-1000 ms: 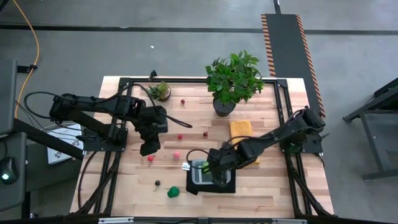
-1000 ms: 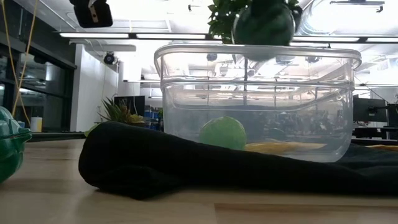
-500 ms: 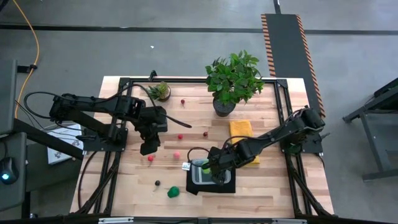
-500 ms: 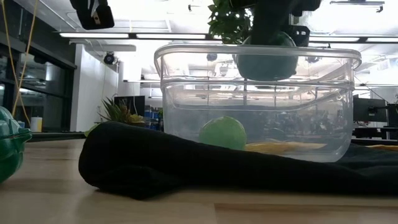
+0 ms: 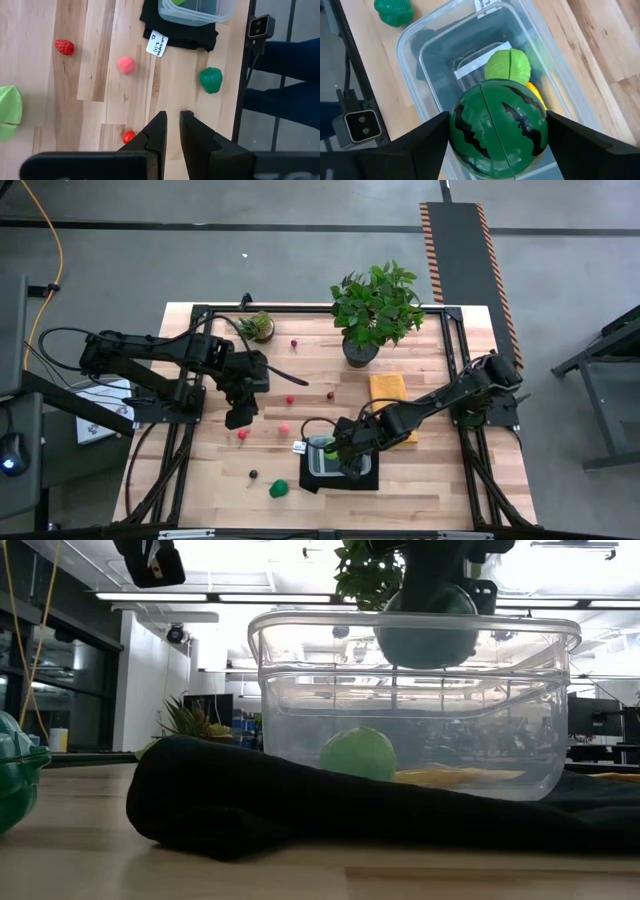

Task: Pick and placing Produce into tupperware
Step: Put the watermelon into the transparent bin, then put the star fruit into the transparent bin

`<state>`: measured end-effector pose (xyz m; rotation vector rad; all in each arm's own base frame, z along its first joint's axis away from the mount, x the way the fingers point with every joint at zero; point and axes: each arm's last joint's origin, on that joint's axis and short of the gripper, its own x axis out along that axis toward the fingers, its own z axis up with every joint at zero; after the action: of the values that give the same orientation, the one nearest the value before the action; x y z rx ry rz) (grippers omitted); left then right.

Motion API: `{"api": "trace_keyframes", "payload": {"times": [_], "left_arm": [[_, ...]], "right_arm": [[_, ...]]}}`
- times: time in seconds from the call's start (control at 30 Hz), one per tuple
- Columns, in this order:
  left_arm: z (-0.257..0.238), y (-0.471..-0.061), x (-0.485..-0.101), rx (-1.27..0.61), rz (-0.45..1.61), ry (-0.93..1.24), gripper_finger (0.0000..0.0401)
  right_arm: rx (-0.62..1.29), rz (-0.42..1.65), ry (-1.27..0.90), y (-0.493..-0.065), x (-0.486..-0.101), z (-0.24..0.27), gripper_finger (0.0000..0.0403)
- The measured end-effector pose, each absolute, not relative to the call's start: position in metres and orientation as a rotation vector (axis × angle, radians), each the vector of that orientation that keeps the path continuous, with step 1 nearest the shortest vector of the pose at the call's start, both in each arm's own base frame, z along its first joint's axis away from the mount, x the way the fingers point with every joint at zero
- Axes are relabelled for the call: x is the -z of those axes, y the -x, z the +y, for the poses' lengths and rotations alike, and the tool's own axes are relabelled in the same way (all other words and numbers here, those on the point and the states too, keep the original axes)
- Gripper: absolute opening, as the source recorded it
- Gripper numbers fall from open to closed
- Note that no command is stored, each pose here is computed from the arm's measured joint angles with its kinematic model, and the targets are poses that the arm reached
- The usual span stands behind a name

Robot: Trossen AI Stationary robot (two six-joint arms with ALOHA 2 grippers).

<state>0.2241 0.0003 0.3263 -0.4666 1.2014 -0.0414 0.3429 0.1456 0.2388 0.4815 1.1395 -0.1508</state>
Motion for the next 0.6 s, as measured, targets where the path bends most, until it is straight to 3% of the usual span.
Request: {"api": "trace_keyframes", "payload": {"times": [0.3, 0.6], "left_arm": [[0.0003, -0.2241, -0.3263, 0.052, 1.200, 0.452, 0.0042], [0.0003, -0.2241, -0.3263, 0.056, 1.200, 0.445, 0.0042]], "right_arm": [[0.148, 1.143, -0.489, -0.3428, -0.2388, 0.1457, 0.0325], [0.159, 1.138, -0.484, -0.3429, -0.2387, 0.1454, 0.0328]]}}
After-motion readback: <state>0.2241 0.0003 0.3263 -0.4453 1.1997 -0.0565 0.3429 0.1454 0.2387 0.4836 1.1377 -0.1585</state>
